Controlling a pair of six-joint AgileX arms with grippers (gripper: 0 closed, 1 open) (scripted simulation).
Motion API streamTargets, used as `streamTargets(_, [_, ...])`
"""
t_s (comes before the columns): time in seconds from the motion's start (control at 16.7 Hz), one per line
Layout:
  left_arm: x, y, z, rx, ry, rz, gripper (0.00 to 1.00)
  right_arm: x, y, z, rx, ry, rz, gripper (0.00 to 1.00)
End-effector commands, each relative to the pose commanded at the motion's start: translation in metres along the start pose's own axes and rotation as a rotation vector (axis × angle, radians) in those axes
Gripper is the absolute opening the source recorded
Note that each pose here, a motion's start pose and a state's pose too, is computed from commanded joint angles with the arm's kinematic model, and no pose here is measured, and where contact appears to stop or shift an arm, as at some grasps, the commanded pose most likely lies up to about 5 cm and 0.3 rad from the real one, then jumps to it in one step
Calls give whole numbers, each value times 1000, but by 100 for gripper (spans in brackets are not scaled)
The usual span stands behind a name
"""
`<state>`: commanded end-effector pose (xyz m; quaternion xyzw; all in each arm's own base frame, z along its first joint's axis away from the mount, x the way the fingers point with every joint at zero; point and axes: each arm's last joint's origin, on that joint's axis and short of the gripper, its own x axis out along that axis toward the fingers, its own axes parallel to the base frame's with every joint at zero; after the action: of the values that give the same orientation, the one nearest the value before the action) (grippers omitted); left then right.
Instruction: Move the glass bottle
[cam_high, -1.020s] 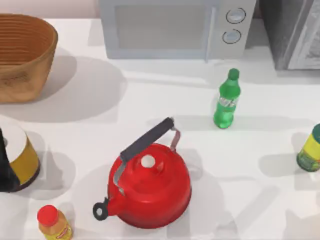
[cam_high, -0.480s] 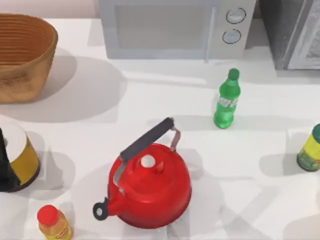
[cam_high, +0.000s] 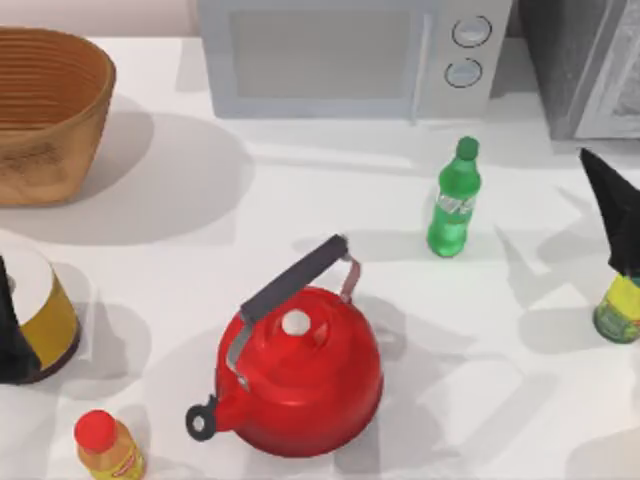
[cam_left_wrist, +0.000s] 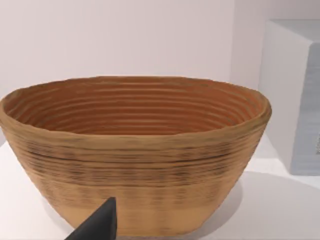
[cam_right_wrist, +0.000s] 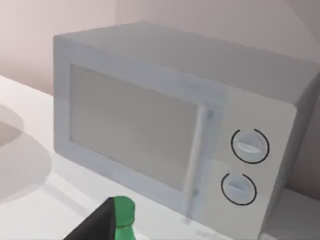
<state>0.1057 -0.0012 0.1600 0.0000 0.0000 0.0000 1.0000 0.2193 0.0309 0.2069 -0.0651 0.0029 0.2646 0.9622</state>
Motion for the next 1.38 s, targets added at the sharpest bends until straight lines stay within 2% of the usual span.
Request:
streamTargets(0.24, [0, 0, 0, 0, 0, 0, 100, 41, 1, -54, 42, 134, 154, 100])
streamTargets(0.48, [0, 0, 0, 0, 0, 0, 100, 58, 6, -92, 69, 212, 236, 100])
streamTargets(0.66, [0, 0, 0, 0, 0, 0, 100, 60, 7, -103, 82, 243, 254, 100])
streamTargets(1.02, [0, 0, 0, 0, 0, 0, 100, 62, 8, -101, 85, 243, 249, 100])
streamTargets(1.38, [0, 0, 0, 0, 0, 0, 100, 109, 21, -99, 87, 236, 257, 100])
